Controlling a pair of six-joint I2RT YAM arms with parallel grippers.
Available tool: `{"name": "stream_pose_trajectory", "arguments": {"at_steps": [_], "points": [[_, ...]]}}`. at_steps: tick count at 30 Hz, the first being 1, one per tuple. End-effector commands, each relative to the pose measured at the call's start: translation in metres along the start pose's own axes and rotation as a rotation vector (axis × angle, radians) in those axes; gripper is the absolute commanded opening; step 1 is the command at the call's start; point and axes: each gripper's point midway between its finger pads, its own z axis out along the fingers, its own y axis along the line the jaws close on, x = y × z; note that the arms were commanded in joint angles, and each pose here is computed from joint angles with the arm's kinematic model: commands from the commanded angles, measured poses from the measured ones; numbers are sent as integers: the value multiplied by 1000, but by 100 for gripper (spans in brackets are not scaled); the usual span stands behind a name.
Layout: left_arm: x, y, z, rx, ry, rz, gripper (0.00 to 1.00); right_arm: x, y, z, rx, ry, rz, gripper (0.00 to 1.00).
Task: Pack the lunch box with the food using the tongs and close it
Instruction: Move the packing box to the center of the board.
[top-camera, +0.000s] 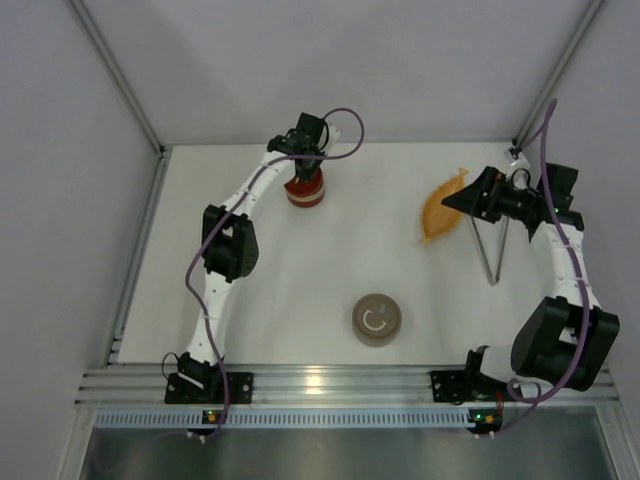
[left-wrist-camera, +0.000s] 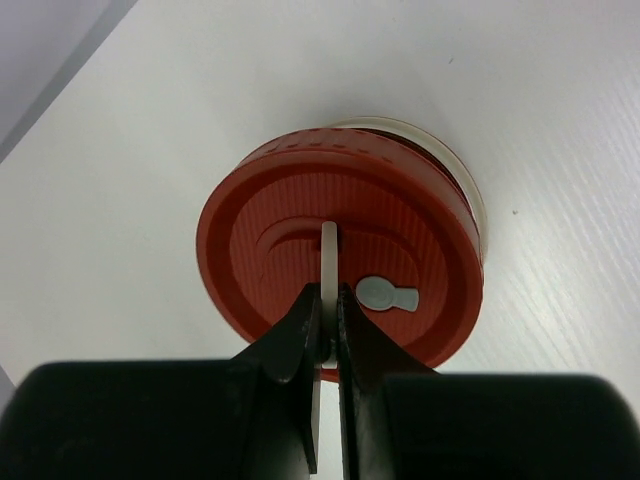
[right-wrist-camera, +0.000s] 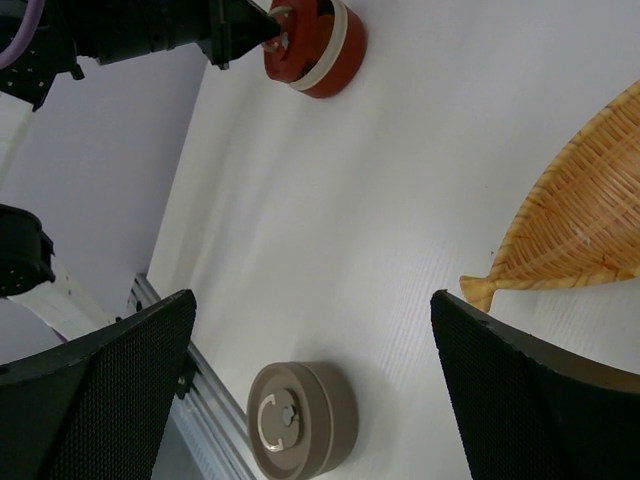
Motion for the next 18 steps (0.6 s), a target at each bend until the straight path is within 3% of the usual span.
{"name": "stream_pose_trajectory", "arguments": {"at_steps": [1,13,18], "points": [[-18,20,12,-51,-74,-37,0,0,7,-7,-20,-7,-36,99],[7,-5,39,57,-16,15,0,5,5,-5,-33,18,-16,100],[32,-25,28,177,59,73,0,10,8,-6,-54,35,-4,99]]}}
